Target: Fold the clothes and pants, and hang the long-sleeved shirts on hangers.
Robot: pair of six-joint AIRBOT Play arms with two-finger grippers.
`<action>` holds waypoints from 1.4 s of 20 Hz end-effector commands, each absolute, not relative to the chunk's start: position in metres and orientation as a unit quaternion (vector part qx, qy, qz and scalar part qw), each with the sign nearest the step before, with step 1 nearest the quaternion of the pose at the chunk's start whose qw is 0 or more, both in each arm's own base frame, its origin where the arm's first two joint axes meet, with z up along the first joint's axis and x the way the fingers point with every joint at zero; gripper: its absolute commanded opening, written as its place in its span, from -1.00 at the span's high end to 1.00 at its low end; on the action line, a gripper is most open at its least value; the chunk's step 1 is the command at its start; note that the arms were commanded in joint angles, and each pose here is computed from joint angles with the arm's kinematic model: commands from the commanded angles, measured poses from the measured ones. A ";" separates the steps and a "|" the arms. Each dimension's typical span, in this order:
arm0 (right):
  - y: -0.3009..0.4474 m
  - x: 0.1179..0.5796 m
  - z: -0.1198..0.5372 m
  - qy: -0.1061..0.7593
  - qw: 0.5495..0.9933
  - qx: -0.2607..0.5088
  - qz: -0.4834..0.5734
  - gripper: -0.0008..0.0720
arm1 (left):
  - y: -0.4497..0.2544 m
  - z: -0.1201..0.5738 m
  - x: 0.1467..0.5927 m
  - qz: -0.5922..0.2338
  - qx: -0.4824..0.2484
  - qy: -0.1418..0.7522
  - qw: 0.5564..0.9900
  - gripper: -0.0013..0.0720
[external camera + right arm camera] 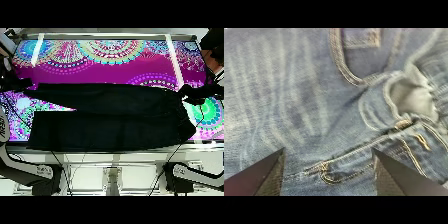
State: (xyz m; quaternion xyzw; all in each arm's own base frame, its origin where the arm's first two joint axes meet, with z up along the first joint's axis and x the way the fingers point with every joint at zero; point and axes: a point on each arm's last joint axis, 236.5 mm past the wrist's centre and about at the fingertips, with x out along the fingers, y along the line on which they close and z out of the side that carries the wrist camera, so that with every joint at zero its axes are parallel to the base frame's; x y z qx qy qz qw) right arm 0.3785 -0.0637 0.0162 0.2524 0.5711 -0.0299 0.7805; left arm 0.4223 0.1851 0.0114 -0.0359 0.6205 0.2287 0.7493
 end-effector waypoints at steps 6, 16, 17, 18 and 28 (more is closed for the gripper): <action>-0.094 0.384 0.011 0.559 0.805 0.190 -0.061 -0.66 | 0.193 0.000 0.370 0.212 -0.001 0.707 0.675 -0.03; -0.135 0.446 -0.086 0.549 0.796 0.223 -0.124 -0.64 | 0.195 0.000 0.374 0.211 -0.002 0.700 0.682 -0.03; -0.131 0.454 -0.093 0.548 0.793 0.236 -0.119 -0.63 | 0.192 -0.001 0.377 0.207 -0.007 0.697 0.687 -0.04; -0.129 0.464 -0.097 0.547 0.793 0.241 -0.114 -0.63 | 0.187 -0.003 0.382 0.199 -0.016 0.692 0.694 -0.03; -0.106 0.539 -0.089 0.511 0.830 0.210 -0.078 0.92 | 0.178 -0.004 0.425 0.196 -0.077 0.621 0.755 -0.45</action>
